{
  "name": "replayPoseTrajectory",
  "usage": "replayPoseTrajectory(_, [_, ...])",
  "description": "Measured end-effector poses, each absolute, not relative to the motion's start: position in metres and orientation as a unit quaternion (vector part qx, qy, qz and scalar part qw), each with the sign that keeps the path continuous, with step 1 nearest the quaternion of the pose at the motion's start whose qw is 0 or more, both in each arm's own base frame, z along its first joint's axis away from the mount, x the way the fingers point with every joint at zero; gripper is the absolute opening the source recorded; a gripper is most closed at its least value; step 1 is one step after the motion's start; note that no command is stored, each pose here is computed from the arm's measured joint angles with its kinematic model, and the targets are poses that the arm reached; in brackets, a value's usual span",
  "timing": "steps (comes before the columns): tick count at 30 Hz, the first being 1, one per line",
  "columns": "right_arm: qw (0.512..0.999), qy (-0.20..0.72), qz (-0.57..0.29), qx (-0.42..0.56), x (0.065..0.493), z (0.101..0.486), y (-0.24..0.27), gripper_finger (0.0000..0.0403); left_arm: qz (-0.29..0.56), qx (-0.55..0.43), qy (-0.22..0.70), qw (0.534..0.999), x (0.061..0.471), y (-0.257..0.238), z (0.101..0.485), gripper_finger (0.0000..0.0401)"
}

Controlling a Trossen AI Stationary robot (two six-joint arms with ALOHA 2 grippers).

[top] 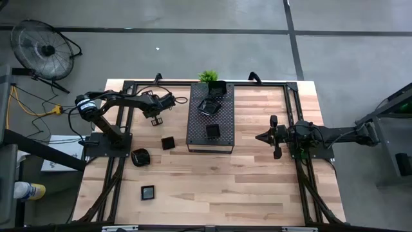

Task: Pick & Place Mini shaped plates
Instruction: Stack the square plate on top of the square plate on the shelf

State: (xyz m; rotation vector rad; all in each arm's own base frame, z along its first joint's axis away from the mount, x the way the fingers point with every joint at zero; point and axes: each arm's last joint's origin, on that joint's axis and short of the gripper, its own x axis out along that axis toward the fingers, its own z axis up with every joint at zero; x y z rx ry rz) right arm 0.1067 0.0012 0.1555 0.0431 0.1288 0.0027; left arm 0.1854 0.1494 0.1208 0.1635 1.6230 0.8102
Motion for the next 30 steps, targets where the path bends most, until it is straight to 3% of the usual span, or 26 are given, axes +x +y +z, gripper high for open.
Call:
replayPoseTrajectory(15, [0.998,0.064,0.001,0.022,0.107,0.156,0.001,0.0003,0.347,0.072,0.708,0.611,0.183,0.148,0.123,0.0005])
replayPoseTrajectory(30, [0.998,0.064,0.001,0.022,0.107,0.156,0.001,0.0008,0.290,0.063,0.677,0.674,0.167,0.128,0.169,0.0001])
